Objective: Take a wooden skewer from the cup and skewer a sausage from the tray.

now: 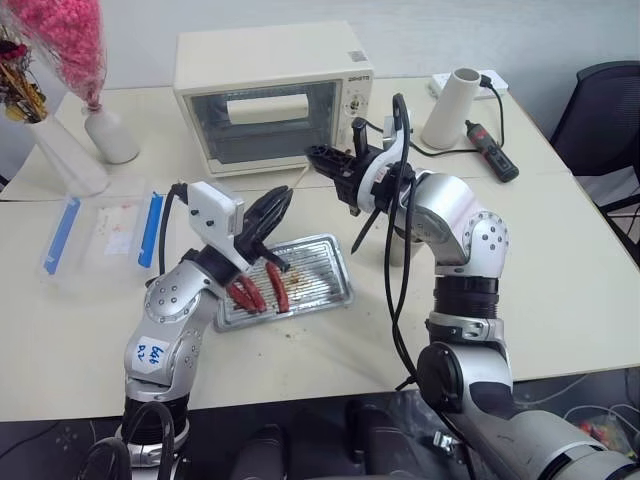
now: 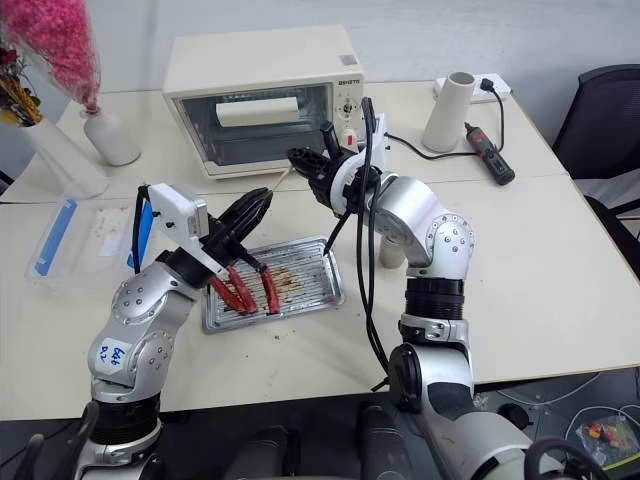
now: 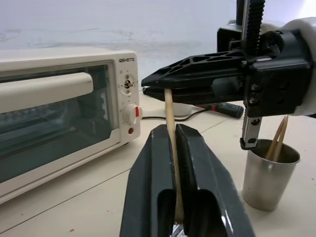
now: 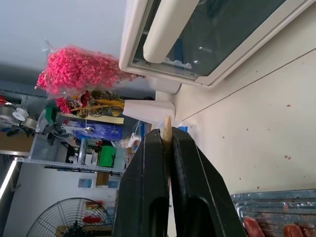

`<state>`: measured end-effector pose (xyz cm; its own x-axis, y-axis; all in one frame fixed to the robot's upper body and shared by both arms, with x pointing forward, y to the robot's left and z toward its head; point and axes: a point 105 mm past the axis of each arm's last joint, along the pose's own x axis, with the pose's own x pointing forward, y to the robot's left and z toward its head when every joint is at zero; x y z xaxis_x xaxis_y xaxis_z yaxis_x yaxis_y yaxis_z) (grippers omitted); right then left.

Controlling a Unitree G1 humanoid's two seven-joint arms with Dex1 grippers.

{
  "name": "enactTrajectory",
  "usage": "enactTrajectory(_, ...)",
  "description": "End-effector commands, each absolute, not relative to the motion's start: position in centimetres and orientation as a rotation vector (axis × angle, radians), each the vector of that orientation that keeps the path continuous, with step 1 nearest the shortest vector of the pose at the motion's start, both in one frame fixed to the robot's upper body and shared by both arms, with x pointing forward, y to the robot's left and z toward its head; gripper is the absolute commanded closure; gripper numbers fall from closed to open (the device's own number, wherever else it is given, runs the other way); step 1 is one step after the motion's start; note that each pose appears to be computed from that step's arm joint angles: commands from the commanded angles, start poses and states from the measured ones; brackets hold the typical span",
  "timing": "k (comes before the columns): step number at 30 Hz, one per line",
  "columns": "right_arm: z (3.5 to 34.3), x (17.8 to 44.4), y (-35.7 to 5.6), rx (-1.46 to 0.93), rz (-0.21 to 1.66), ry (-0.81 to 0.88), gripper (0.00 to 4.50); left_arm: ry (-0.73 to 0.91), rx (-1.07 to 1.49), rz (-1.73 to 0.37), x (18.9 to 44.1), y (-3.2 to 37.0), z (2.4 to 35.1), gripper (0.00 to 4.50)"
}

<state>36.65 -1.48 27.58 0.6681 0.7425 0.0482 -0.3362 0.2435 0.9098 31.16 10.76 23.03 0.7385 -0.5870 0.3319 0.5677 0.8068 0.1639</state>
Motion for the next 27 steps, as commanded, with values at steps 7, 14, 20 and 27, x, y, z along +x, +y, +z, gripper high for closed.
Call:
enactTrajectory(7,28.9,36.1,-1.5,1.096,0.821,0.396,4.50,-0.435,0.065,-0.621,30.8,11.0,24.2,4.46)
enactTrajectory(14,29.1,36.1,-1.7,1.083,0.825,0.385,2.35,-0.432,0.086,-0.592,30.8,12.1,24.2,4.50)
enactTrajectory(20,29.5,36.6,-2.8,0.819,0.823,0.267,0.77,-0.391,0.154,-0.543,30.1,15.5,24.0,4.50)
enactTrajectory(27,28.3,35.1,-2.7,0.143,0.927,0.098,0.77,-0.244,0.286,-0.537,26.8,21.2,23.3,4.50)
